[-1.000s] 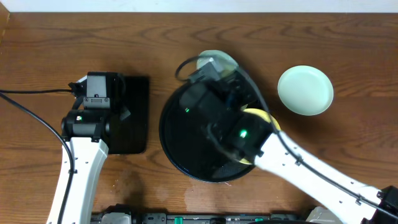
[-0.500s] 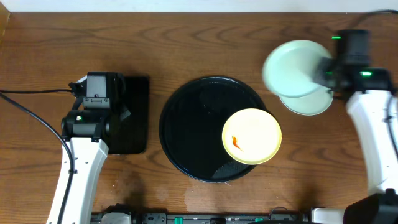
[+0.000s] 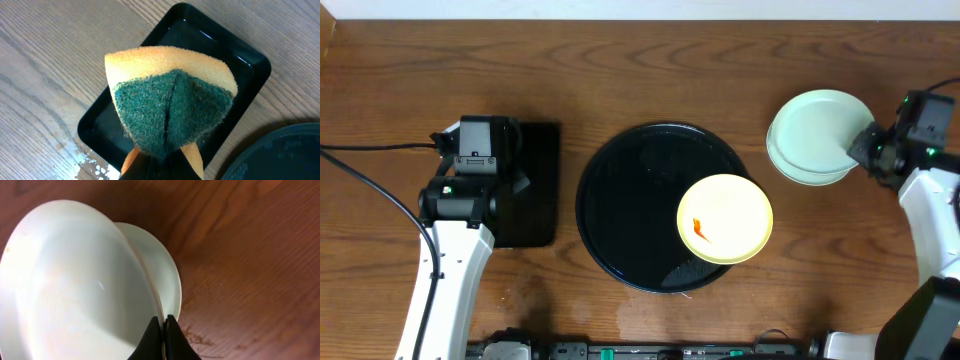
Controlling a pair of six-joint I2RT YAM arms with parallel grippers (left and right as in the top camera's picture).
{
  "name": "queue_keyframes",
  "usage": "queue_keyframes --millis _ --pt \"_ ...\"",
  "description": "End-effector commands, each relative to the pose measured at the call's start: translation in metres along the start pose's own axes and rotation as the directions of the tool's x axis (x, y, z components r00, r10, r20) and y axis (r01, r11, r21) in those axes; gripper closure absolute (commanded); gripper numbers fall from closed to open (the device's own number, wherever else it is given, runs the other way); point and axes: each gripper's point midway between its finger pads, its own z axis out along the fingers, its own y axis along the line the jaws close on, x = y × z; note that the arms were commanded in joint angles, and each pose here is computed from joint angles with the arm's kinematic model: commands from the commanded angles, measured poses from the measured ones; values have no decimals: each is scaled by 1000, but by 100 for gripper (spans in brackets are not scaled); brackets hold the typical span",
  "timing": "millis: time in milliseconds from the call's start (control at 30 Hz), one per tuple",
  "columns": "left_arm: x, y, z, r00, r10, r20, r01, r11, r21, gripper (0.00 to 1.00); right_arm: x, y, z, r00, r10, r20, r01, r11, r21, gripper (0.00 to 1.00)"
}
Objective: Clean dirty plates on tray and stack at the side
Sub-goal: 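Move the right gripper to the rim of the cream-yellow plate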
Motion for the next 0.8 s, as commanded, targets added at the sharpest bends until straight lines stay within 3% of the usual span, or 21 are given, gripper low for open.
queue_keyframes --millis 0,267,467,533,600,767 --pt "-4 0 -1 1000 0 9 0 1000 -3 92 14 -5 14 998 61 -4 -61 998 -1 99" --pt "-4 0 -1 1000 0 9 0 1000 -3 92 8 -12 26 996 85 37 -87 996 30 96" --pt "-4 0 -1 1000 0 9 0 1000 -3 92 14 -13 46 996 85 12 -85 996 38 88" --pt "-4 0 -1 1000 0 9 0 1000 -3 92 18 -14 53 996 84 -3 -84 995 44 81" --pt "-4 0 -1 1000 0 9 0 1000 -3 92 21 -11 55 997 74 -20 -74 997 26 65" --pt "-4 0 -1 1000 0 9 0 1000 -3 92 30 31 33 996 -23 -85 4 976 -216 57"
